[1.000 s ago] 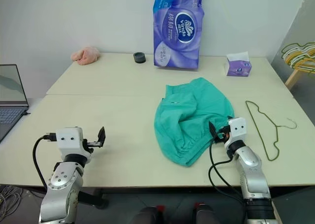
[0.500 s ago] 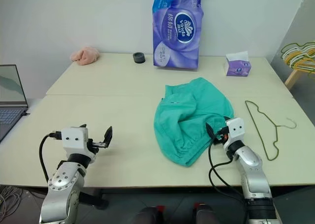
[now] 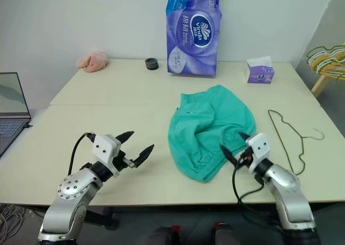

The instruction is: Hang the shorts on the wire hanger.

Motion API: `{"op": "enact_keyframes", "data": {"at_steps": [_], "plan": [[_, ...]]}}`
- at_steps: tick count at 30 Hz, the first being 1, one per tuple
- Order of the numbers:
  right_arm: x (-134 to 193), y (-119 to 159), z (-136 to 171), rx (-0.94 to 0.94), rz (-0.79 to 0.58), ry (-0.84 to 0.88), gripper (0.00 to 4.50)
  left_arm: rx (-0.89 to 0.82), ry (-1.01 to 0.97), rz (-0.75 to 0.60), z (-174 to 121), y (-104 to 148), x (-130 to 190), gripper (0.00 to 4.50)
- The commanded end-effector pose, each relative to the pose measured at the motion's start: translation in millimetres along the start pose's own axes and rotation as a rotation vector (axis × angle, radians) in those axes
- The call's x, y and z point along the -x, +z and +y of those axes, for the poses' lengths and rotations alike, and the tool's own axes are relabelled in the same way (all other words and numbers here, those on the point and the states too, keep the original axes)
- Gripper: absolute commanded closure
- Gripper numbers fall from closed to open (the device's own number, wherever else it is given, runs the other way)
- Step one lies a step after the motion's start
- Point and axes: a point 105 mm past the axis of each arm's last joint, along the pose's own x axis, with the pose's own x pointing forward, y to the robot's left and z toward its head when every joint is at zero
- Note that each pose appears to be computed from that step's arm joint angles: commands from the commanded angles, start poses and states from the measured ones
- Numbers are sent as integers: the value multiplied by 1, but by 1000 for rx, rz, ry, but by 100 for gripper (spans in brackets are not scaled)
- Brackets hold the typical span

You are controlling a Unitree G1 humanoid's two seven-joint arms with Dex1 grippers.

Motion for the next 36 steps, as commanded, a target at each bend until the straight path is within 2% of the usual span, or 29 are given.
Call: {"op": "enact_keyframes", "data": {"at_steps": [1,3,6,10,14,17,22,26,29,36], "plan": [[14,14,34,232,31,277,4,-66,-43,-7,11,6,1,0],[23,8,46,328,84,407,4,-71,-93,20,15,3,4,0],[24,6,50,427,91,496,4,-72,-244,88,8,-3,10,0],[13,9,50,510,58,523,4,-57,-415,153,-2,-6,22,0],[-16,6,48,579,25,470,4,-76,-558,227,-3,-3,35,0],[-28,6,49,546,19,454,4,-104,-582,248,0,-3,38,0],[-41,-1,60,574,31,522,4,-95,-543,217,11,5,32,0],[-52,2,61,578,23,490,4,-84,-531,208,11,8,30,0],[-60,5,61,569,14,466,93,-71,-522,204,11,10,30,0],[-66,18,58,580,-34,423,339,-51,-492,188,14,14,27,0]]}}
